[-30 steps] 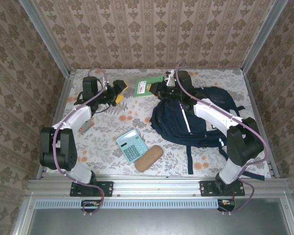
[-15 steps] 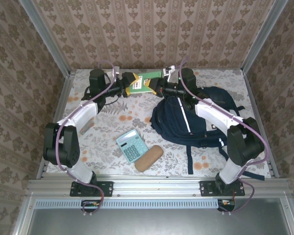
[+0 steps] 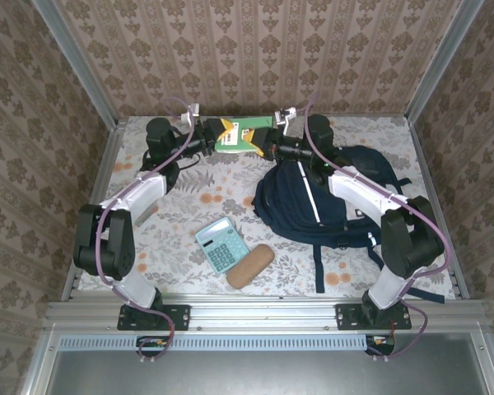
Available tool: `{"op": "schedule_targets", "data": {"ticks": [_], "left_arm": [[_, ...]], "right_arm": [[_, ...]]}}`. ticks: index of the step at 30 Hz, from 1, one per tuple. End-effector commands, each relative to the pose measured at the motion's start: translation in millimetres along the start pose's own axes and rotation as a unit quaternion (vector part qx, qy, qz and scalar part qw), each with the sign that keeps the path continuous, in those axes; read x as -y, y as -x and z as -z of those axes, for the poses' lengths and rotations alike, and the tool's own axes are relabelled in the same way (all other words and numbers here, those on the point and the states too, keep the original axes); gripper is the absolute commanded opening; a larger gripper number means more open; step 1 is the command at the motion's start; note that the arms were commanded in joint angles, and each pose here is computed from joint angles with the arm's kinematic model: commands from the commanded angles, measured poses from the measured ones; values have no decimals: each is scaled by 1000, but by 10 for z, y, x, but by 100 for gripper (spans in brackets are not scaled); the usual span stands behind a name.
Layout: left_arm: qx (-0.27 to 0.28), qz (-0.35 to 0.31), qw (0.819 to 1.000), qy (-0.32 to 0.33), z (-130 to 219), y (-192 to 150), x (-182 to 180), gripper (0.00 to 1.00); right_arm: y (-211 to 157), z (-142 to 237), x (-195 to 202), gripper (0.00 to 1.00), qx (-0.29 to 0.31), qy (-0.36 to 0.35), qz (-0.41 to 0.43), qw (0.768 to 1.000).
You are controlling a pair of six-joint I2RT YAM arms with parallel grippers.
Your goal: Pack the student bag
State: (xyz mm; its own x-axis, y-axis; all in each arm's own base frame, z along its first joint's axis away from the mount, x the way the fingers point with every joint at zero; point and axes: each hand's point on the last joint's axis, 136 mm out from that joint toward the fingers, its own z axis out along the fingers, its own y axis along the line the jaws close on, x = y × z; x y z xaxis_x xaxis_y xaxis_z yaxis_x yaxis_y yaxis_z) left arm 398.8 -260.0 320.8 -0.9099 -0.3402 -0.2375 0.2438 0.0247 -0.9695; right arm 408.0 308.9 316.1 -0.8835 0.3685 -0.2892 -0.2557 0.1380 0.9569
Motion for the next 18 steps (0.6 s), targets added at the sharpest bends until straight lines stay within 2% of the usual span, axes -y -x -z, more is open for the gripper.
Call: {"op": "schedule_targets", "data": {"ticks": [1,2,3,5,7,9,11,13,16,18], "left_arm": [[-23,-6,998,-64,-41,-99,264,17],[-23,-3,997,-75,-46,-103,286,4],[-20,3,996,-87,-37,-83,308,0],[-9,10,994,-107,-22,-42,346,0],[2,11,993,-114,13,8,367,0],[10,7,994,-108,58,46,355,0],[19,2,996,-90,116,68,293,0],[25,-5,998,-61,183,74,204,0],[32,-17,999,-23,283,62,100,0],[31,-25,999,4,334,52,18,0]], "right_arm": [[7,7,-41,0,-2,16,10,1000],[5,7,-39,1,-2,16,10,1000],[4,11,-35,9,-3,14,10,1000],[3,33,10,21,-3,4,9,1000],[-22,90,120,49,-3,-22,8,1000],[-57,222,296,60,0,-72,14,997],[-132,447,528,65,4,-157,35,987],[-222,727,722,67,4,-245,68,967],[-315,1183,984,66,8,-368,105,924],[-364,1528,1208,64,5,-464,119,878]]}}
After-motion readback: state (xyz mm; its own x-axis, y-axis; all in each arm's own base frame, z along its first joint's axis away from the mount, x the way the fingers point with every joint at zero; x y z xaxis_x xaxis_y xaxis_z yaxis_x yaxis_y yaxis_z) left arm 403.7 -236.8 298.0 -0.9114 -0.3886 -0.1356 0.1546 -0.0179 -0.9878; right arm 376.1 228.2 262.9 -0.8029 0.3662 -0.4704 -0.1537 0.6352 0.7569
